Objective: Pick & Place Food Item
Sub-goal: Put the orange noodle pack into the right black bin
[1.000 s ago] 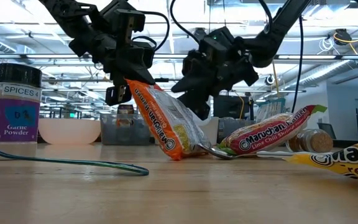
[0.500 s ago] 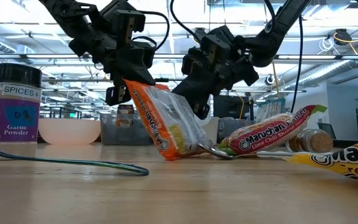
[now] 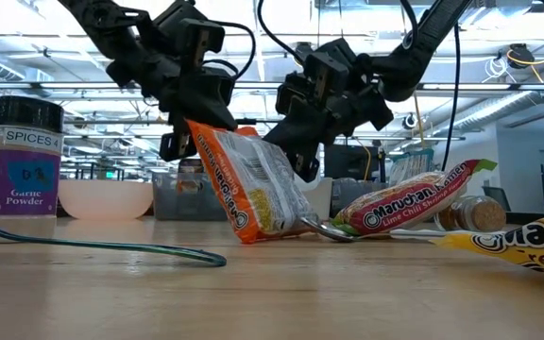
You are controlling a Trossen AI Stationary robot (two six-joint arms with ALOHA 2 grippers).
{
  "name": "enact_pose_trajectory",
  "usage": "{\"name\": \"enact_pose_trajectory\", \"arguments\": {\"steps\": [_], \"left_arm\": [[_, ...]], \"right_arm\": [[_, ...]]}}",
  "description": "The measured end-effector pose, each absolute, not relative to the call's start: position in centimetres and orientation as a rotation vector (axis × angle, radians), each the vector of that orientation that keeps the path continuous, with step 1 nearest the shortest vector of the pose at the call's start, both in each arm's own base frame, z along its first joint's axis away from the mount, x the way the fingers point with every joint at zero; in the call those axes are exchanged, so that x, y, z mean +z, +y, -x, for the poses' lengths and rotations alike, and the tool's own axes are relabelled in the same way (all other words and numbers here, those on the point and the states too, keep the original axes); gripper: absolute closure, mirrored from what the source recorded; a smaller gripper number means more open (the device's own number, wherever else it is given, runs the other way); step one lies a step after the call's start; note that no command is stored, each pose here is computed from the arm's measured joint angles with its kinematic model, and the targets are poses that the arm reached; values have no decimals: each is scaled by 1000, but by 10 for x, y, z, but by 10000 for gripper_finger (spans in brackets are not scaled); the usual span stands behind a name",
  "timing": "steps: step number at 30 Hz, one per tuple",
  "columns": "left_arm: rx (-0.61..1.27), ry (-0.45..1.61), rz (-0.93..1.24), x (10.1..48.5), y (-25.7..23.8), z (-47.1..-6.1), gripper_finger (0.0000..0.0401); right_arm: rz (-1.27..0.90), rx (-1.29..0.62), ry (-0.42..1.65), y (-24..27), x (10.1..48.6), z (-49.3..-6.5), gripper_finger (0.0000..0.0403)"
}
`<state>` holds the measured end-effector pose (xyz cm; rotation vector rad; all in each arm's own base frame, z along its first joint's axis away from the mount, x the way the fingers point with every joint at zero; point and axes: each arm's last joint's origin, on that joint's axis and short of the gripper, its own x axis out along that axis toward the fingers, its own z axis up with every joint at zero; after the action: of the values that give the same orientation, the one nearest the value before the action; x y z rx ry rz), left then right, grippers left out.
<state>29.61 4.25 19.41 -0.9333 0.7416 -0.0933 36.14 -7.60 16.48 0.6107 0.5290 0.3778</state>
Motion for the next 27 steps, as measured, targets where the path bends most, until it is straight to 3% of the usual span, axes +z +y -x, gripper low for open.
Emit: {"name": "enact_pose_trajectory", "arguments": {"steps": [15,27], "left_arm": [[-162,610,974,207,52,-302,226],[-134,711,967,198,48,-297,235]], "right_arm": [[-625,375,533,-74,165,-362,403],[-639,333,507,-79,167,-363,403]]}}
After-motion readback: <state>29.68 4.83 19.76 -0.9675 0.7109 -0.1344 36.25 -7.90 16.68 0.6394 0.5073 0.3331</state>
